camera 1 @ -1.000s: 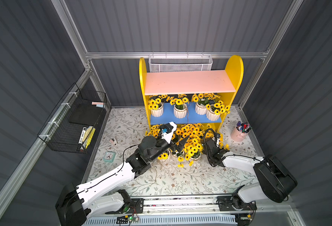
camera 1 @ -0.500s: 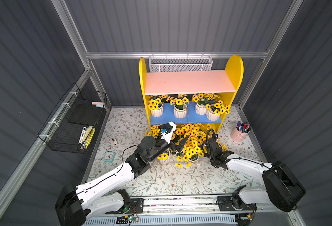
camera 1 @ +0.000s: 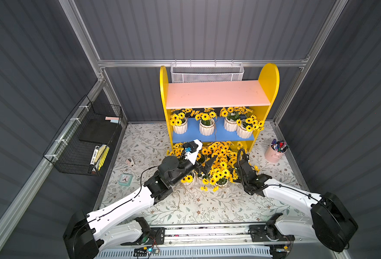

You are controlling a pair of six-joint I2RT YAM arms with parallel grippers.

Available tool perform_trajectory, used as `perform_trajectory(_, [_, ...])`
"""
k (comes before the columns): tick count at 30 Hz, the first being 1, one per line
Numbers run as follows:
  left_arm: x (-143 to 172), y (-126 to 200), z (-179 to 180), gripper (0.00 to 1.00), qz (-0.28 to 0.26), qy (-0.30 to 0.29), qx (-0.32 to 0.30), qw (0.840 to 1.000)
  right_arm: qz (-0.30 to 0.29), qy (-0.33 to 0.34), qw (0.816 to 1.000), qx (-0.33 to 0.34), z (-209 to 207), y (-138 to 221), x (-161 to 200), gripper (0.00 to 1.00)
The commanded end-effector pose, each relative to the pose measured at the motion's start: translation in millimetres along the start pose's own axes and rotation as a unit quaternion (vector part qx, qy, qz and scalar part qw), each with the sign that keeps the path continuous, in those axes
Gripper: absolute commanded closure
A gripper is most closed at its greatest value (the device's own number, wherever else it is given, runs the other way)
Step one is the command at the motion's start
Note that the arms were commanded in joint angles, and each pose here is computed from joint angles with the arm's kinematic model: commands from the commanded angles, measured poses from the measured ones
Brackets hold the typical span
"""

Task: Take the sunflower pots off the shelves
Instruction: Place the sunflower pot at the center of the board.

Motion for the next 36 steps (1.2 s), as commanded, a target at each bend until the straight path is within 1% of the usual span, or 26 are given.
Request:
perform_trajectory(1, [-14, 5, -3, 0.00, -0.018, 0.007, 0.007, 1.000, -0.037, 0.005, 0.999, 0.014, -7, 7, -7, 0.01])
perform_trajectory(3, [-14, 5, -3, 0.01, -0.018, 0.007, 0.007, 1.000, -0.039, -0.002, 0.999, 0.017, -11, 11, -6, 0.01])
perform_trajectory(5, [-15, 5, -3, 0.01, -0.019, 0.005, 0.007, 1.000, -0.039, 0.000, 0.999, -0.003, -8, 15, -3, 0.01])
perform_trajectory(8, [-15, 6, -3, 0.01, -0.020, 0.006, 0.008, 1.000, -0.028, -0.002, 1.000, -0.001, -14, 27, 0, 0.01])
perform_trajectory(11, [-15, 6, -4, 0.01, -0.020, 0.006, 0.009, 1.000, 0.001, 0.005, 0.999, -0.045, -7, 40, 9, 0.01])
perform_trajectory(14, [-15, 5, -4, 0.01, -0.018, 0.004, 0.012, 1.000, 0.035, -0.004, 0.995, -0.093, -1, 55, 23, 0.01])
perform_trajectory(17, [-15, 5, -5, 0.01, -0.017, 0.004, 0.013, 1.000, 0.075, -0.017, 0.991, -0.111, -5, 68, 42, 0.01])
perform_trajectory(19, [-16, 5, -5, 0.01, -0.018, 0.002, 0.013, 1.000, 0.086, -0.029, 0.988, -0.126, -7, 78, 52, 0.01])
perform_trajectory(24, [-21, 9, -4, 0.01, -0.025, 0.000, 0.011, 1.000, 0.102, -0.029, 0.980, -0.169, -4, 100, 70, 0.01])
perform_trajectory(27, [-22, 10, -5, 0.01, -0.027, 0.002, 0.013, 1.000, 0.104, -0.006, 0.978, -0.183, 5, 97, 79, 0.03])
perform_trajectory(28, [-22, 11, -5, 0.01, -0.026, 0.002, 0.013, 1.000, 0.101, 0.001, 0.978, -0.183, 9, 94, 79, 0.05])
perform_trajectory(30, [-22, 10, -5, 0.01, -0.025, 0.002, 0.014, 1.000, 0.094, 0.024, 0.974, -0.205, 27, 88, 74, 0.06])
perform_trajectory(36, [-23, 10, -6, 0.01, -0.027, 0.002, 0.016, 1.000, 0.118, 0.087, 0.970, -0.194, 60, 53, 73, 0.08])
Point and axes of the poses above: each gripper's point midway between its finger pads, its own y axis back along the fingers, its own z axis along the line the jaws close on, x = y × z, the point moved 2 cm from there along y, back along the fingers, and after that the axes turned 2 degrees about y, right-handed, at the moved point
